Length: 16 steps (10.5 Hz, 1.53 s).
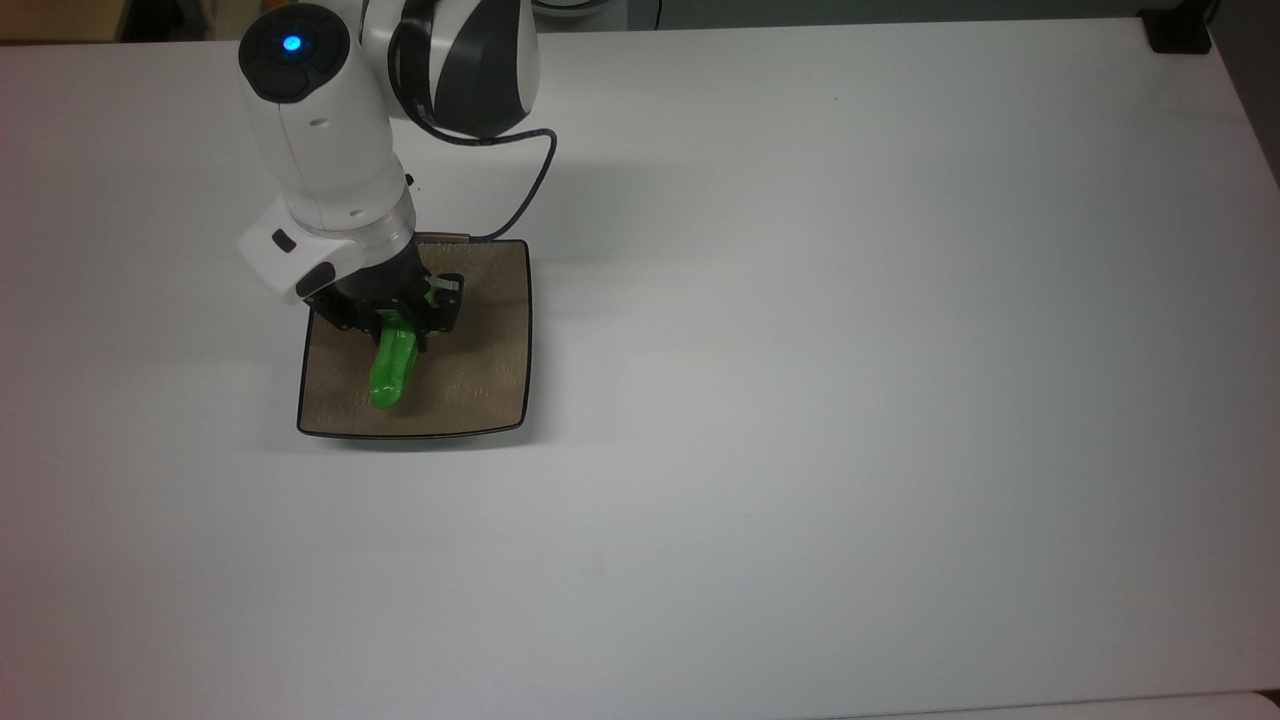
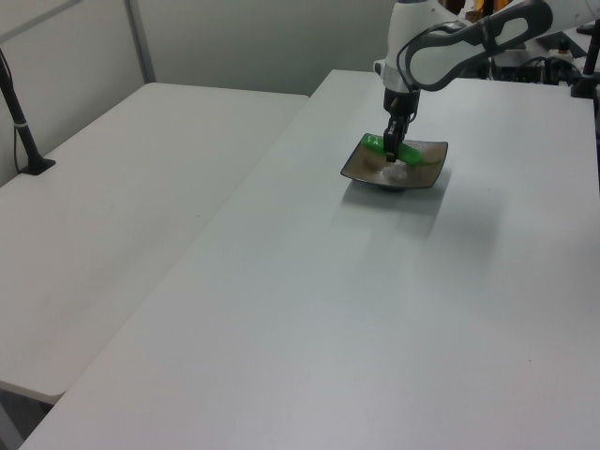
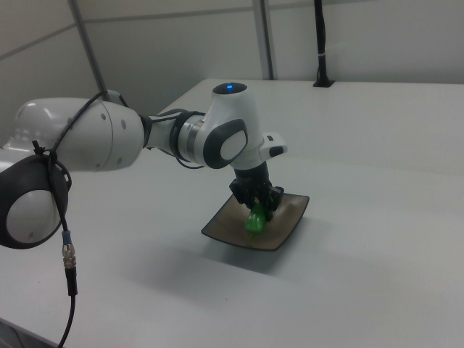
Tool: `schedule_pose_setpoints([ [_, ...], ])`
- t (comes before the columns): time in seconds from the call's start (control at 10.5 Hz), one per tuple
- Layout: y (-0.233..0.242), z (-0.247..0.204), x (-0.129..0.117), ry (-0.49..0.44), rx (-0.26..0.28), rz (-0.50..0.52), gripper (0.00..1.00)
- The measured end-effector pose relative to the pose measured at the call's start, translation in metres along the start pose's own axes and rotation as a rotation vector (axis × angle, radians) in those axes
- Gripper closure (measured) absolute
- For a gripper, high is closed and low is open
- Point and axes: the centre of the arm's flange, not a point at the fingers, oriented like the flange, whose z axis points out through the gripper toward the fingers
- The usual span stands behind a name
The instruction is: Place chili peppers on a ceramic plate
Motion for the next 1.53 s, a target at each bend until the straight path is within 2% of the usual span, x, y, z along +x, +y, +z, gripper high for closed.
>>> schedule_pose_setpoints([
  [0.57, -0.001, 0.007, 0.002, 0.008, 0.0, 0.006, 0.63],
  [0.67, -0.001, 0.008, 0.002, 0.008, 0.0, 0.008, 0.59],
  [0.77, -0.001, 0.009, 0.002, 0.007, 0.0, 0.011, 0.48],
  [1.05, -0.003, 0.009, 0.003, 0.007, 0.001, 0.007, 0.0],
  [1.34, -0.01, -0.02, 0.008, 0.034, -0.002, -0.002, 0.0],
  [1.53, -0.027, -0.082, -0.001, 0.002, 0.005, 0.031, 0.0],
])
